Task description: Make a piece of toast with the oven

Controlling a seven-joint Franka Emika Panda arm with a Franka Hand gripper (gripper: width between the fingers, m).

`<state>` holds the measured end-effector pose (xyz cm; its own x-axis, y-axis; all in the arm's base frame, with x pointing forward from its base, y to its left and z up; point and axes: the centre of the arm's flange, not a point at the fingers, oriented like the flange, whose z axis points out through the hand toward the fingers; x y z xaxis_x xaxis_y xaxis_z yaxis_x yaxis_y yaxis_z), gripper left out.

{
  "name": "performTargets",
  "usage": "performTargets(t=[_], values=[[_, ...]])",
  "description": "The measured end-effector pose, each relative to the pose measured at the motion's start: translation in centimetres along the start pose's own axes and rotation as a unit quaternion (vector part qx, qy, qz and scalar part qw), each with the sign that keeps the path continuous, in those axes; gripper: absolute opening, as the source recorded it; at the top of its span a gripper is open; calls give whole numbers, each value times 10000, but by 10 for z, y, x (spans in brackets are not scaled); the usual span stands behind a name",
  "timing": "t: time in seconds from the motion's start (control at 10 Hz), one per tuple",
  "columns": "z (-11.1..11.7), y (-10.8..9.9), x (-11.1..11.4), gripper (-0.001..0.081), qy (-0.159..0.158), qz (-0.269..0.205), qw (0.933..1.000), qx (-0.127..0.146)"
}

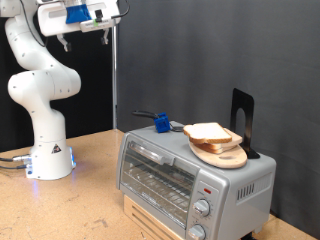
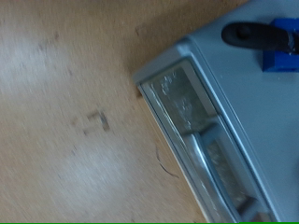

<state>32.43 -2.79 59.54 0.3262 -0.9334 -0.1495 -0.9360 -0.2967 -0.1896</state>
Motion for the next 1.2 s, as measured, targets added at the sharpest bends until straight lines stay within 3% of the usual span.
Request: performTargets(t=[0.1,0.2,0.4,0.6,0.7,0.8,1.0,1.2], values=[[9,-3,1,808,62,-466,9988,156],[9,-2,1,808,29,-251,9996,94],[6,3,5,808,-831,-571,9943,355],[7,1,19,808,-1557,-1328,9734,1032],[13,-6,24,808,-1618,-1781,9597,1448],[25,-16,28,808,-1495,-2000,9528,1727],[34,-23,28,808,-1416,-2080,9515,1769],[37,-14,29,808,-1766,-2185,9471,1553]])
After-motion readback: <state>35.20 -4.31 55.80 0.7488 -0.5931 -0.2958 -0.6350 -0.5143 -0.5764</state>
